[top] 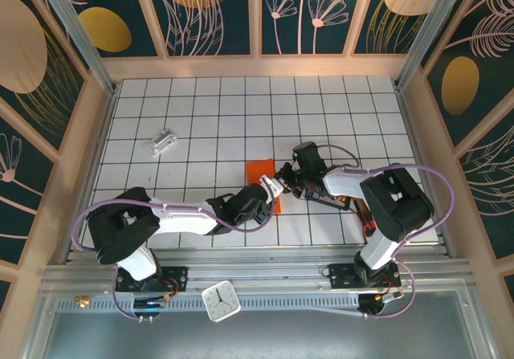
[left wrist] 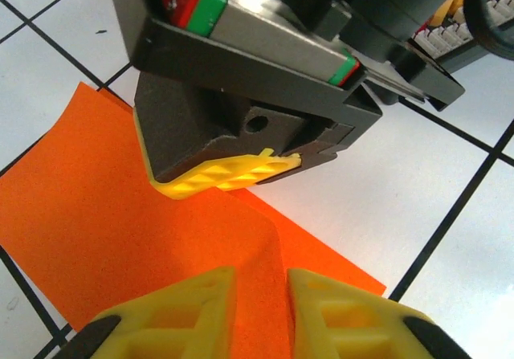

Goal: Fold a paper plane with a square sheet of paper (pick it up from the middle)
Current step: Fold the triangle a second time at the center of the table.

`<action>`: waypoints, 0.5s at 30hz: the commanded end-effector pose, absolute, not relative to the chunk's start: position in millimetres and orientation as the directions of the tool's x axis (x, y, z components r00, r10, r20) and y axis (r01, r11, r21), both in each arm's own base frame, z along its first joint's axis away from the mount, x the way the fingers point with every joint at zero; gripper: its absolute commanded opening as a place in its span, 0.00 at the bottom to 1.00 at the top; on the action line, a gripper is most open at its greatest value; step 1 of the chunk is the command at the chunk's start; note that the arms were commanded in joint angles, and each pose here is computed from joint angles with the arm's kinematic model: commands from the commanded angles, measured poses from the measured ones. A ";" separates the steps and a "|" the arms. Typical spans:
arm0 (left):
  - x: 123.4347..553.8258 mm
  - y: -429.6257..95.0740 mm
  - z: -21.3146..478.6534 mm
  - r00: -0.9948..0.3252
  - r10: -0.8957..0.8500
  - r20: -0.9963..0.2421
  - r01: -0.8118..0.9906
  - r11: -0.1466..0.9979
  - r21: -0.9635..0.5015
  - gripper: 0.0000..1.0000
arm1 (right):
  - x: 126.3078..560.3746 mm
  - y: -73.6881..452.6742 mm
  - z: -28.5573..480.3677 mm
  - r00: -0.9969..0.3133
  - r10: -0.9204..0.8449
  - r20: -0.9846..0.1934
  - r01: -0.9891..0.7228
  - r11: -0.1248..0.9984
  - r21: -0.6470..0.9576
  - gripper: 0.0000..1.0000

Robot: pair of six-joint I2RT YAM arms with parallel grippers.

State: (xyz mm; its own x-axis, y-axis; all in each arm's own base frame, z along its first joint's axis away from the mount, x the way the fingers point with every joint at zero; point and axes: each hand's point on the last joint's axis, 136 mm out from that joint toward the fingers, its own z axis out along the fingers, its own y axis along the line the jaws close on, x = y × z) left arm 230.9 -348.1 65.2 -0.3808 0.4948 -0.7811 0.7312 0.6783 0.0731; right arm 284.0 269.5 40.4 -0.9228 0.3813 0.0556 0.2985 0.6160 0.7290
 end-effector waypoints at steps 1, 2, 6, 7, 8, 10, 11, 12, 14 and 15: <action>233.9 -356.6 78.2 -0.382 0.467 -0.797 0.727 0.685 0.054 0.16 | 281.0 267.5 37.3 -0.925 0.373 0.067 0.304 0.623 0.721 0.00; 234.2 -356.9 77.9 -0.388 0.464 -0.797 0.724 0.688 0.048 0.14 | 280.4 267.5 37.0 -0.925 0.373 0.068 0.304 0.623 0.721 0.00; 231.2 -359.5 78.1 -0.418 0.438 -0.796 0.721 0.693 0.003 0.03 | 281.6 267.6 38.0 -0.928 0.368 0.059 0.295 0.629 0.719 0.02; 230.2 -360.2 78.8 -0.428 0.428 -0.796 0.720 0.694 -0.014 0.00 | 281.9 266.9 39.0 -0.929 0.367 0.054 0.291 0.631 0.720 0.04; 229.3 -361.0 79.7 -0.438 0.417 -0.796 0.718 0.695 -0.031 0.00 | 285.1 262.8 39.5 -0.925 0.377 0.049 0.294 0.630 0.719 0.07; 227.6 -363.0 81.8 -0.462 0.392 -0.795 0.711 0.700 -0.067 0.00 | 290.1 254.7 42.6 -0.920 0.390 0.035 0.294 0.629 0.720 0.15; 226.6 -363.6 81.9 -0.473 0.382 -0.794 0.706 0.703 -0.083 0.00 | 291.1 252.5 45.7 -0.920 0.390 0.026 0.287 0.630 0.722 0.18; 225.7 -365.0 82.9 -0.487 0.366 -0.793 0.702 0.704 -0.106 0.00 | 291.2 248.4 49.3 -0.921 0.389 0.009 0.276 0.634 0.722 0.21; 226.1 -367.3 85.0 -0.523 0.322 -0.789 0.683 0.712 -0.162 0.00 | 289.8 237.4 57.7 -0.920 0.392 -0.030 0.250 0.643 0.724 0.25; 226.2 -369.1 87.5 -0.546 0.288 -0.787 0.673 0.710 -0.207 0.00 | 287.7 229.8 62.9 -0.917 0.394 -0.056 0.233 0.646 0.727 0.27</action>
State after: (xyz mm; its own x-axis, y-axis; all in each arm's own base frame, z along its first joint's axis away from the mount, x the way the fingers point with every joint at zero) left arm 225.3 -357.9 69.4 -0.4862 0.3965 -0.7787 0.7021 0.7078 -0.0780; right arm 291.7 244.3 45.9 -0.9137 0.4061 0.0153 0.2912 0.6279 0.7218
